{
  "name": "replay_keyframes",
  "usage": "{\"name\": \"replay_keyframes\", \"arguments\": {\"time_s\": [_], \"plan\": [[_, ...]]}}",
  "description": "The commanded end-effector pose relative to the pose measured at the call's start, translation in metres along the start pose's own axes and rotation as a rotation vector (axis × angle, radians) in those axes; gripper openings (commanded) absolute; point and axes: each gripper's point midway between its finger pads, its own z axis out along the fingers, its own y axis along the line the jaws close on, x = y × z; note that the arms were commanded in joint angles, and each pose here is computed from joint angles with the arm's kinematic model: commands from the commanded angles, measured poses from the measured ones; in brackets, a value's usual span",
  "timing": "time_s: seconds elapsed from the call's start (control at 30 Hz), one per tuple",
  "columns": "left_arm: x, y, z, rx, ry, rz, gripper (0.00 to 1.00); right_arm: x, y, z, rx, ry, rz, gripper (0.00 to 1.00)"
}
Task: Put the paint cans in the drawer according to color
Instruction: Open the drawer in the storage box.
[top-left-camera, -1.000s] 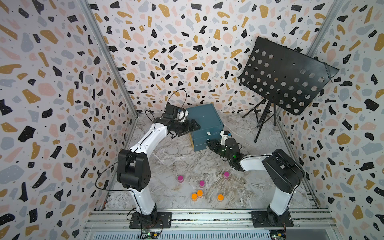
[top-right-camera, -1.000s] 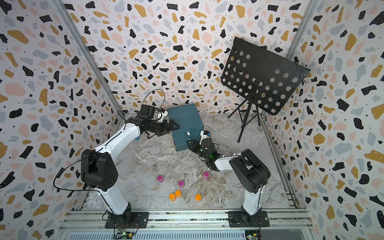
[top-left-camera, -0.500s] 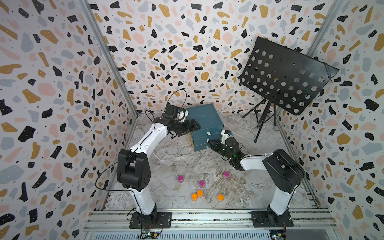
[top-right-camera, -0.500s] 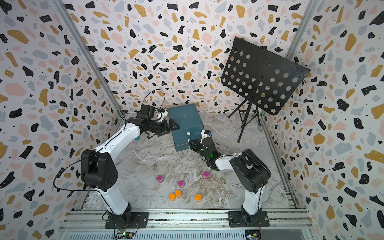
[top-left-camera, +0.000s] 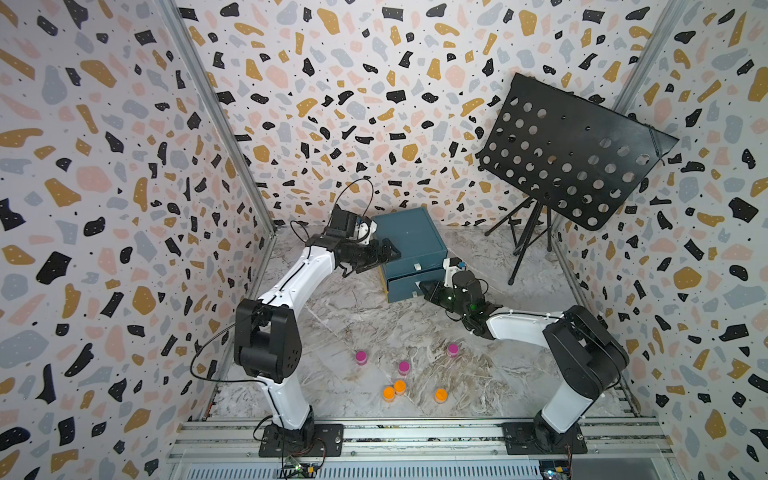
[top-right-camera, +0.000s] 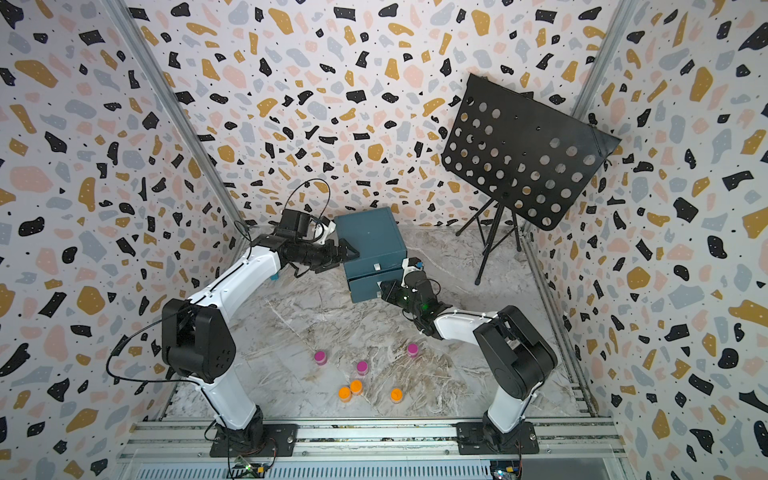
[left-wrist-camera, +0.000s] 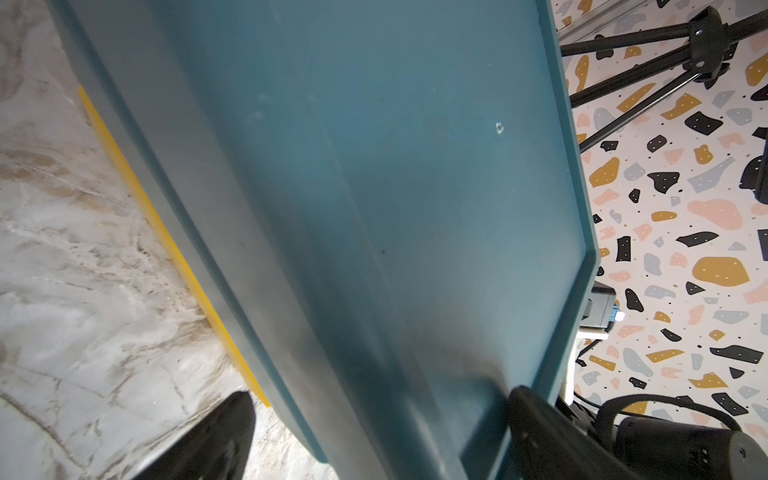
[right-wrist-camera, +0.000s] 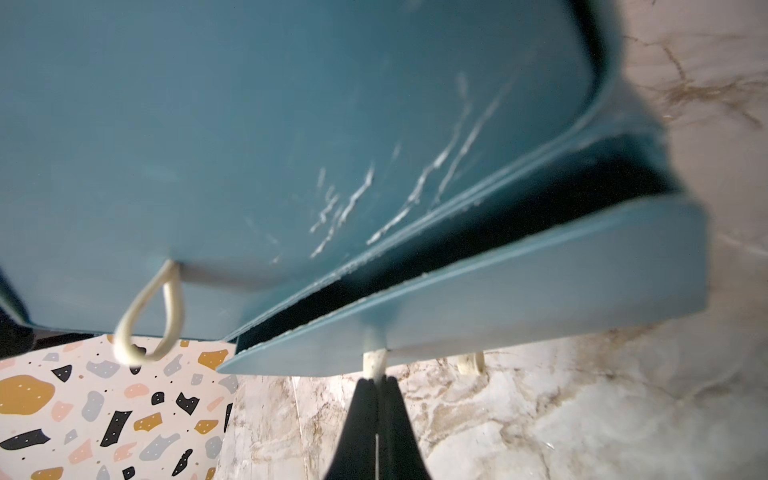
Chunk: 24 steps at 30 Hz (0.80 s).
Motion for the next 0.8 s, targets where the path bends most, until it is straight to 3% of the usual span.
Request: {"name": "replay_keyframes", "arguments": {"time_s": [0.0, 0.77], "plan": [[0.032, 0.029, 0.006, -0.111, 0.098, -0.040, 0.97, -0.008, 0.003, -0.017, 0.030, -0.011, -0.056, 0.00], [0.032, 0.030, 0.007, -0.115, 0.101, -0.042, 0.97, 0.049, -0.025, -0.079, 0.154, 0.178, -0.196, 0.00]]}}
